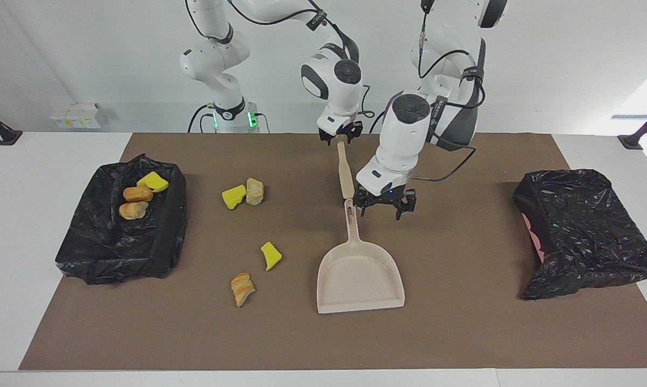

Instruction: Sweep and dump trash in bin

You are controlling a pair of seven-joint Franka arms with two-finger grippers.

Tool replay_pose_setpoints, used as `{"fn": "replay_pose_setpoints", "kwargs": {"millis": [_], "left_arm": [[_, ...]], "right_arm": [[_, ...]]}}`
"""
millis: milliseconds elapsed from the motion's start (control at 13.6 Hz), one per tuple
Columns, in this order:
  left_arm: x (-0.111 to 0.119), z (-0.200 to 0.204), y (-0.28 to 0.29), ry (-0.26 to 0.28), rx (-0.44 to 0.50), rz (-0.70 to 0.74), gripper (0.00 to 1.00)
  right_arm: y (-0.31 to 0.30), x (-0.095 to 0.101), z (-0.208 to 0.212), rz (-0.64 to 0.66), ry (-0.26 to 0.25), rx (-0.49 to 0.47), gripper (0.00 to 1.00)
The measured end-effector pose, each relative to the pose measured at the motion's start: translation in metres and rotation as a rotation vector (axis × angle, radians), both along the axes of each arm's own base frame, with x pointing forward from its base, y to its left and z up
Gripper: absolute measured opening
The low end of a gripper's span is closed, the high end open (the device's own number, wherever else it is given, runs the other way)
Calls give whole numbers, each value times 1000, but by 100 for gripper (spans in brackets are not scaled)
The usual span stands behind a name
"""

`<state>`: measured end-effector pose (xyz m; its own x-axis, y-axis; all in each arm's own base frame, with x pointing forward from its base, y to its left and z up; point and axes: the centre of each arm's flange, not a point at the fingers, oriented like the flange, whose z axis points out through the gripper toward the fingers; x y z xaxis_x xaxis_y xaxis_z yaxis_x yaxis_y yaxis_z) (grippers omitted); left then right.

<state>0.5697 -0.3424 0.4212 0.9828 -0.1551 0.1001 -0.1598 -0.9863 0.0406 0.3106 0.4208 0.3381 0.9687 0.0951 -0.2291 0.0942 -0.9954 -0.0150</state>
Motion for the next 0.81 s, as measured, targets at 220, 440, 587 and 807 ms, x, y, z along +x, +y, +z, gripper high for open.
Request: {"fn": "replay_pose_setpoints", "kwargs": {"millis": [220,440,587,807], "left_arm": [[-9,-30,-28,10,2,8,100],[-28,-76,-67,12,58,5,100],[-31,-83,-72,16,71,8,100],[-27,-78,-70,14,71,27,94]], "right_arm": [[1,0,0,-34,-1,-6,33],[1,-1,1,-60,8,-2,26],[2,-1,1,-83,11,-4,26],[-1,0,6,-173,14,-30,26]]}}
